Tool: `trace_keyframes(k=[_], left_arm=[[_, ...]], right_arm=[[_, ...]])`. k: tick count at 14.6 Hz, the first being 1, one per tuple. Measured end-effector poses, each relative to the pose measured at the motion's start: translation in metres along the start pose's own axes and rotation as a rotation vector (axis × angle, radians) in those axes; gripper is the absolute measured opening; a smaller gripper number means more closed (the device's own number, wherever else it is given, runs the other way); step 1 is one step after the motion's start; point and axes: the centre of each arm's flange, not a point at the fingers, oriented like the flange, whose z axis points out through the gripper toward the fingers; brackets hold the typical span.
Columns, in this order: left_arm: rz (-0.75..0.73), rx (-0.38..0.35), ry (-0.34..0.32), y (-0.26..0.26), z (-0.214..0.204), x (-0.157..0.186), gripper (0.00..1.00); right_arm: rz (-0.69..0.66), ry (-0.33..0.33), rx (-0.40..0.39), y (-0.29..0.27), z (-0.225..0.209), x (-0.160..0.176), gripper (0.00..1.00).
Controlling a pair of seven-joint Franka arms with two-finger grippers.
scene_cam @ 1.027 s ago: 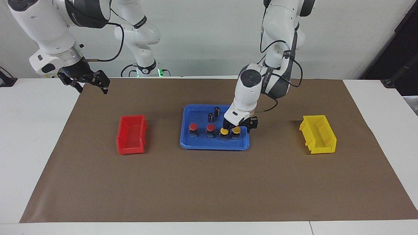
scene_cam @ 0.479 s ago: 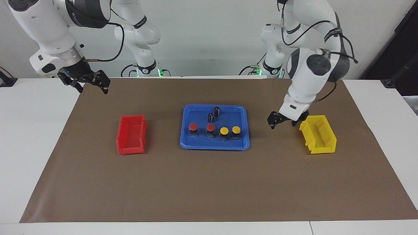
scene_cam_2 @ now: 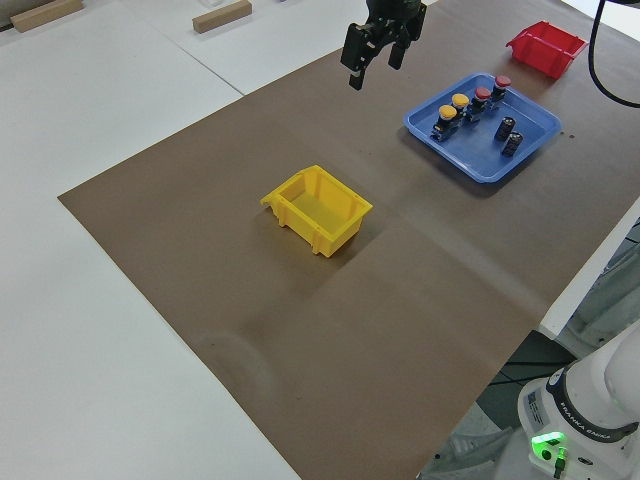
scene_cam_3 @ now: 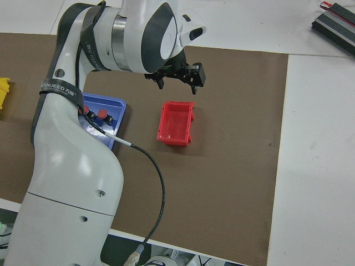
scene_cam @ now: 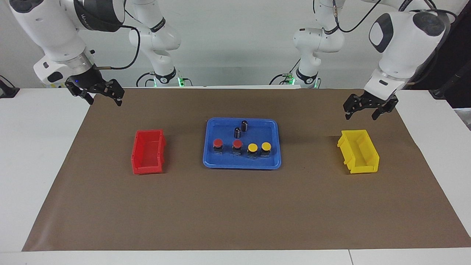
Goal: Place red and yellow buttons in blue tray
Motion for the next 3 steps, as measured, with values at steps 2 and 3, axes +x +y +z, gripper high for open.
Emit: trace_keyframes(k=[2,3], left_arm=[[0.011,-0.002,-0.013,-0.017,-0.012,-0.008,1.00],[0.029,-0.003,-0.021,-0.021,-0.015,-0.011,1.00]], right_arm=[[-0.002,0.000,0.000,-0.001,0.000,0.000,1.00],[-0.003,0.000,0.000,-0.002,0.000,0.000,1.00]])
